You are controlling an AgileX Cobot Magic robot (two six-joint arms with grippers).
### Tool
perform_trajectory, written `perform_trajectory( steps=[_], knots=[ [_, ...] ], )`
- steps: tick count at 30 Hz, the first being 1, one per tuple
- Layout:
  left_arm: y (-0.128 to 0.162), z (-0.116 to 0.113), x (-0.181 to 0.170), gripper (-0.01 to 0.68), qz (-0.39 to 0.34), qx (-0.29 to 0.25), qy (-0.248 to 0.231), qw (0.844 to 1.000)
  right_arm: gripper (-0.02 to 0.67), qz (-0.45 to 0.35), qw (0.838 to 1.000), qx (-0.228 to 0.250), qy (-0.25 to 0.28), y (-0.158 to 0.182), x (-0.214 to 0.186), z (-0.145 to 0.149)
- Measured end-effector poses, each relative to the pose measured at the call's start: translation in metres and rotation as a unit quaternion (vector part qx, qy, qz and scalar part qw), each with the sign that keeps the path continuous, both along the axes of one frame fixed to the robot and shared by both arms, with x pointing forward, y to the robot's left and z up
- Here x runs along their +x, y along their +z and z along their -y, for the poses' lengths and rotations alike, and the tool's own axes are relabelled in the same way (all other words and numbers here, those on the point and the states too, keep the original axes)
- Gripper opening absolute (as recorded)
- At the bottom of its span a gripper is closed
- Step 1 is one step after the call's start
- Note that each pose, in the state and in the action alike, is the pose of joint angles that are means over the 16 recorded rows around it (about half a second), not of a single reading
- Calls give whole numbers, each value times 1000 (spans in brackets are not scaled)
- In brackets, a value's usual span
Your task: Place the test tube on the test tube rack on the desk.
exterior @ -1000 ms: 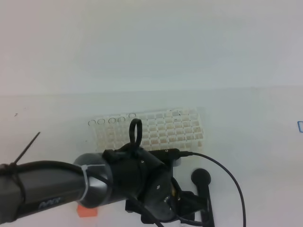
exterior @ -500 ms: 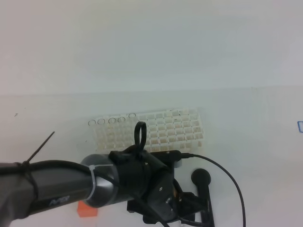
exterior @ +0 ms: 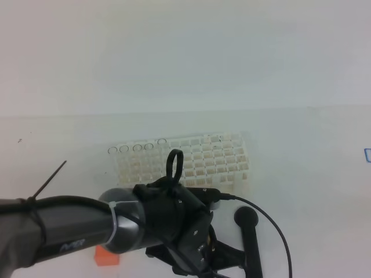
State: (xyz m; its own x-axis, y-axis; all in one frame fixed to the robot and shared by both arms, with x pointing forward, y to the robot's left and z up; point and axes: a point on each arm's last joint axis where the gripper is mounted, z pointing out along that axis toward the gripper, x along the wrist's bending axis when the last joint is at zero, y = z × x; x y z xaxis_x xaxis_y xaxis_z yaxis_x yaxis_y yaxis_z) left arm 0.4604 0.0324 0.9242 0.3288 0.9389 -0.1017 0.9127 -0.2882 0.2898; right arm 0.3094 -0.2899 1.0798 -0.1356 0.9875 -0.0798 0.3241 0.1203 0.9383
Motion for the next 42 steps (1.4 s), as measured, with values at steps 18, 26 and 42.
perform_trajectory(
  steps=[18, 26, 42],
  knots=[
    [87, -20, -10, -1, 98, -60, -22, 993, -1, 5, 1000, 0, 0, 1, 0, 0],
    [162, -52, -24, -1, 218, -111, -23, 969, -1, 11, 1000, 2, -1, 2, 1, 0],
    [222, -86, -35, -1, 382, -139, -23, 913, -1, 25, 1000, 14, 0, 5, 1, -1]
  ],
)
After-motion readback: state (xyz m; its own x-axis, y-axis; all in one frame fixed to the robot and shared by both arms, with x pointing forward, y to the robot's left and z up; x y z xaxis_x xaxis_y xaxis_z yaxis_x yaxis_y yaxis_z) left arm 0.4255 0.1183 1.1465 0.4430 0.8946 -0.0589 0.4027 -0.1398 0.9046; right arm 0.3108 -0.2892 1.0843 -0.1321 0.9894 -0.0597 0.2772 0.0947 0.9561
